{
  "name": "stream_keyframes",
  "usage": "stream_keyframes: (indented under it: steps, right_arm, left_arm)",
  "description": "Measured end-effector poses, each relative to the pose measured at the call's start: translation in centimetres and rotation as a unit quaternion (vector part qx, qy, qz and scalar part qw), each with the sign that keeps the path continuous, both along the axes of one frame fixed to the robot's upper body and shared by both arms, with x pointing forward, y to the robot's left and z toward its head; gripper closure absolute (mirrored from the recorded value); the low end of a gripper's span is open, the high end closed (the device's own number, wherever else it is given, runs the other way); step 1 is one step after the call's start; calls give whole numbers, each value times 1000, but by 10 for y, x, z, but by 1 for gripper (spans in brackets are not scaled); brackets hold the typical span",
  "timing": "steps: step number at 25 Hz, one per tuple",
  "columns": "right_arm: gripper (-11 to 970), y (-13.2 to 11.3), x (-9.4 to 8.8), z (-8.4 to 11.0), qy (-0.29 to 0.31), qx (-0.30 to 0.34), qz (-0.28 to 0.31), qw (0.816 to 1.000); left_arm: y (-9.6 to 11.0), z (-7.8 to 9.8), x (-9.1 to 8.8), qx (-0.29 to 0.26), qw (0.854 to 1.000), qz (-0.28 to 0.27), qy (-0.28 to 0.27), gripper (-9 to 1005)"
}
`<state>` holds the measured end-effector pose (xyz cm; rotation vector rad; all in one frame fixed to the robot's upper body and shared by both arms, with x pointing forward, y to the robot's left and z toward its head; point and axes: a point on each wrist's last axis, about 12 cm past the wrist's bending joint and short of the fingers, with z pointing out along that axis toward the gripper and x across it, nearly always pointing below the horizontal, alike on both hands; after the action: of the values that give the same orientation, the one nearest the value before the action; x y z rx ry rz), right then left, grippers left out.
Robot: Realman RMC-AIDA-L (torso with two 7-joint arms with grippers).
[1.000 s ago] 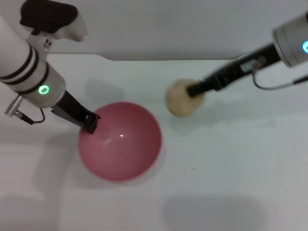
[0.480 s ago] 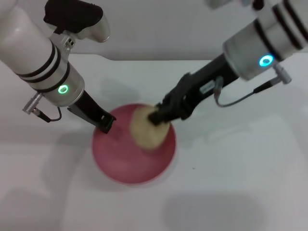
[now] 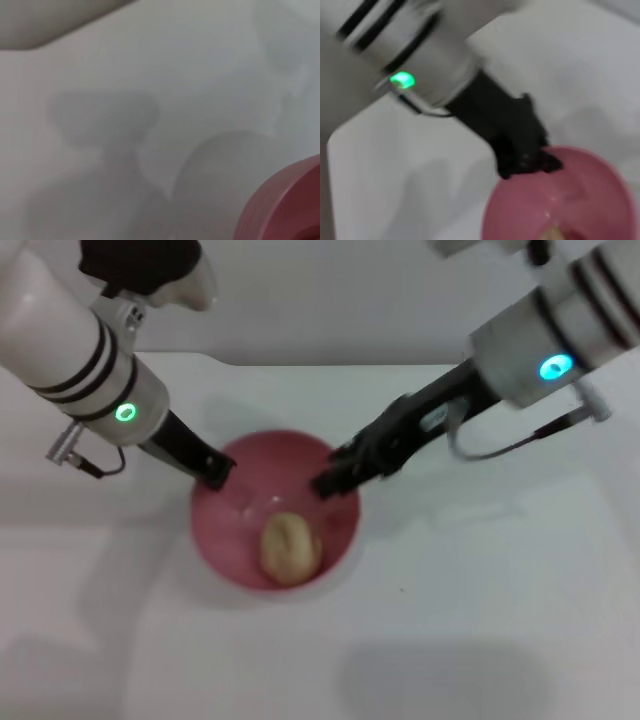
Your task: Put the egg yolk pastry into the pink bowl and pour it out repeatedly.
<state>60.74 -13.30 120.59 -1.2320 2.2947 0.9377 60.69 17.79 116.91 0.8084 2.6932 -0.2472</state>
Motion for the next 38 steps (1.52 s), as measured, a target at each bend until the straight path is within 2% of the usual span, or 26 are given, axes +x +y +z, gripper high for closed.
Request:
stream_keyframes:
  steps: [1,2,3,4,6,8,9,10,12,13,14,15,17,19,20,22,23,24,27,28,29,32,36,38]
  right_arm:
    - [554,-9,3,1,9,5,-27,1000]
    - [533,-29,8,1,20,11,-75,997]
    - [522,-29,8,1,20,11,-75,997]
    - [510,-39,9,1,24,10,-95,995]
    - [487,-65,10,-2,33,-1,-141,989]
    - [476,-87,8,-7,44,-17,-180,983]
    - [475,-96,7,-10,50,-26,-194,979]
    - [475,-106,6,-14,58,-34,-210,975]
    - [474,-120,1,-20,71,-38,-233,969]
    - [474,-128,-2,-24,79,-35,-245,966]
    - [473,-133,-3,-26,82,-32,-254,963]
    - [473,-139,-6,-29,85,-28,-263,961]
    - [472,-150,-10,-33,92,-18,-284,954]
    - [472,-161,-14,-36,98,-8,-304,948]
    - [471,-165,-15,-37,99,-2,-313,945]
    - [470,-174,-19,-40,102,7,-330,938]
    - [470,-178,-20,-41,102,10,-337,936]
    - [470,-181,-21,-43,103,13,-341,934]
    - [469,-188,-26,-47,107,19,-353,929]
    - [468,-191,-27,-48,107,21,-357,928]
    - [468,-192,-28,-49,107,23,-360,926]
    - [467,-197,-31,-50,108,31,-370,922]
    - [465,-200,-34,-53,112,35,-376,919]
    - [465,-201,-36,-54,114,35,-377,919]
  left_arm:
    - [3,0,1,-2,1000,6,-9,996]
    - [14,-1,5,-12,999,27,-39,996]
    - [20,0,6,-18,997,39,-58,996]
    - [20,0,6,-18,997,39,-58,996]
    - [34,4,7,-31,992,63,-104,996]
    - [46,11,5,-44,983,81,-158,997]
    - [54,20,-2,-59,970,89,-220,997]
    - [54,20,-2,-59,970,89,-220,997]
    - [57,28,-14,-71,952,83,-284,997]
    - [52,36,-22,-77,938,66,-331,997]
    - [52,36,-22,-77,938,66,-331,997]
    - [47,35,-34,-72,923,39,-375,997]
    - [40,34,-43,-70,909,17,-410,997]
    - [22,27,-59,-72,884,-19,-462,996]
    - [17,23,-63,-70,878,-31,-473,996]
    - [0,10,-77,-57,851,-71,-517,996]
    - [0,10,-77,-57,851,-71,-517,996]
    - [-17,-2,-91,-29,814,-117,-568,996]
    - [-33,-18,-106,5,768,-168,-618,996]
    - [-33,-18,-106,5,768,-168,-618,996]
    - [-42,-29,-116,29,726,-196,-658,997]
    - [-54,-46,-127,65,670,-232,-702,997]
    - [-71,-67,-132,114,614,-297,-722,997]
    - [-74,-72,-132,129,600,-309,-726,996]
